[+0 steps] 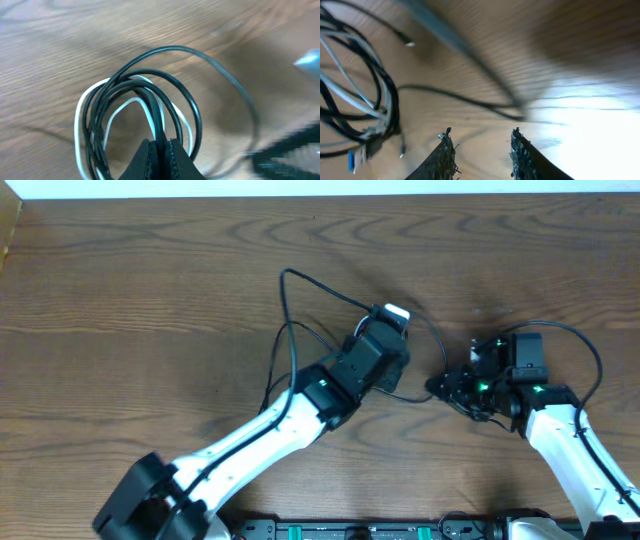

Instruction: Untangle cables

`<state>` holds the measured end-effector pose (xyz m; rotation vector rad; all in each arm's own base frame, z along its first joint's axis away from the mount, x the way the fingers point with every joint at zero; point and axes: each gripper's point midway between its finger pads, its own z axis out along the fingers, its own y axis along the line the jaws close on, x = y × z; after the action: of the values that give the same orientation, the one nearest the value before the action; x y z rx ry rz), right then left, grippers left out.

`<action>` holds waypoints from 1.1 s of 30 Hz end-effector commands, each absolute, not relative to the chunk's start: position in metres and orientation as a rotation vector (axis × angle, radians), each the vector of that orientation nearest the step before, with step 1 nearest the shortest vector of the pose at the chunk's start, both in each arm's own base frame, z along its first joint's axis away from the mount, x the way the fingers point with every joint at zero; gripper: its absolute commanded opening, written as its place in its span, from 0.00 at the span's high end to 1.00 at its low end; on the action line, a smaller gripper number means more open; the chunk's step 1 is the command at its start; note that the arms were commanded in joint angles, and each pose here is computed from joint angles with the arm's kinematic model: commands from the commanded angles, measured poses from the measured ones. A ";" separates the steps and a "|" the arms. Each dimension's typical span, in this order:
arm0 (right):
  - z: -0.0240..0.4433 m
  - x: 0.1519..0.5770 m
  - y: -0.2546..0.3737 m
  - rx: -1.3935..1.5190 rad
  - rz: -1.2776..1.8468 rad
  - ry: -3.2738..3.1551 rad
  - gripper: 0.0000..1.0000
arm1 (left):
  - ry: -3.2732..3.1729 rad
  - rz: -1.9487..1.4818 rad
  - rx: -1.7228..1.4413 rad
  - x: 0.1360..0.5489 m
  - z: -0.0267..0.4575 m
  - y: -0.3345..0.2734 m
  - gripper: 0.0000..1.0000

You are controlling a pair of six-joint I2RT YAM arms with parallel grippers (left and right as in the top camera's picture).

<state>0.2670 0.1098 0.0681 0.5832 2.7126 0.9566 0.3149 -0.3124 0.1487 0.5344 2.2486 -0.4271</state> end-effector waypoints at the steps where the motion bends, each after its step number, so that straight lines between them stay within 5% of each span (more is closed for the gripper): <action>1: 0.085 0.263 0.137 0.439 1.138 2.683 0.64 | 2.241 -0.553 0.566 0.304 0.165 -0.323 0.92; 22: 0.119 0.287 0.169 0.268 1.286 2.503 0.57 | 2.322 -0.823 0.621 0.284 0.163 -0.333 0.92; 33: 0.085 0.290 0.152 0.535 0.936 2.593 0.85 | 2.248 -1.047 0.714 0.269 0.186 -0.351 0.92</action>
<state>0.2856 0.1675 0.0957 0.4345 2.5892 1.1060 0.2719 -0.3466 0.1660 0.6903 2.2959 -0.9659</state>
